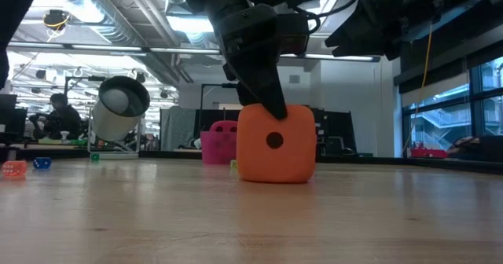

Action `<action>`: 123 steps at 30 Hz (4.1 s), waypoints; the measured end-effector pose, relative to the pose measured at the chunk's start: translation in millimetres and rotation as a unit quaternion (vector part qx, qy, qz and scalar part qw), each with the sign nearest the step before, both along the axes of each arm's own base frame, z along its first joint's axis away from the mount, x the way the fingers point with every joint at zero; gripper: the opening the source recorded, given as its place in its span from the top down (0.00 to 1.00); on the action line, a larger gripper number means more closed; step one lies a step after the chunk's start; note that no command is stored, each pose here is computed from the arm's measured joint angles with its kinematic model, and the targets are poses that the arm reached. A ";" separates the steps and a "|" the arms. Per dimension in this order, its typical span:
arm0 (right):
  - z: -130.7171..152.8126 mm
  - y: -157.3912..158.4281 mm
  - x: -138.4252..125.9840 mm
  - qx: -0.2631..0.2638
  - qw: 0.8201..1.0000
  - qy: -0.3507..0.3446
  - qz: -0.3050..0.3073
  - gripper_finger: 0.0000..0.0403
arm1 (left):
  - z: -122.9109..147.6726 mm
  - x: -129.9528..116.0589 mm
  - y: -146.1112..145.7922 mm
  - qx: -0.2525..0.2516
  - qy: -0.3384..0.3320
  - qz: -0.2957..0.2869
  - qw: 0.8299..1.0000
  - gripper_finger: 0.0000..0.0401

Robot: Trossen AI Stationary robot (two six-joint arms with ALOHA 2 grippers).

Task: Pick & Place Dice
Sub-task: Put the right orange die into the pink bin

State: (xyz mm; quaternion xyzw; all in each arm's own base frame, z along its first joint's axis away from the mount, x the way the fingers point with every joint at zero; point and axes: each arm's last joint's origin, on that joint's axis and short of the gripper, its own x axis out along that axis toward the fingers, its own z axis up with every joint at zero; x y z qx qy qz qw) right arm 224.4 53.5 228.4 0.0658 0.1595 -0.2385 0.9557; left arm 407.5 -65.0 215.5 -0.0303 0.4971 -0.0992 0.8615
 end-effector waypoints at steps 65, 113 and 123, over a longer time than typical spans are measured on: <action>-1.6 1.9 1.2 0.016 0.999 0.007 0.033 0.49 | 106.4 -13.2 281.8 0.221 -0.051 0.112 0.968 0.12; -3.0 1.6 0.4 0.013 0.999 0.016 0.035 0.49 | 53.7 2.8 299.3 0.133 -0.016 0.130 0.983 0.11; -3.6 1.6 0.2 0.013 0.999 0.020 0.034 0.49 | 54.0 2.5 298.3 0.154 -0.017 0.084 0.984 0.11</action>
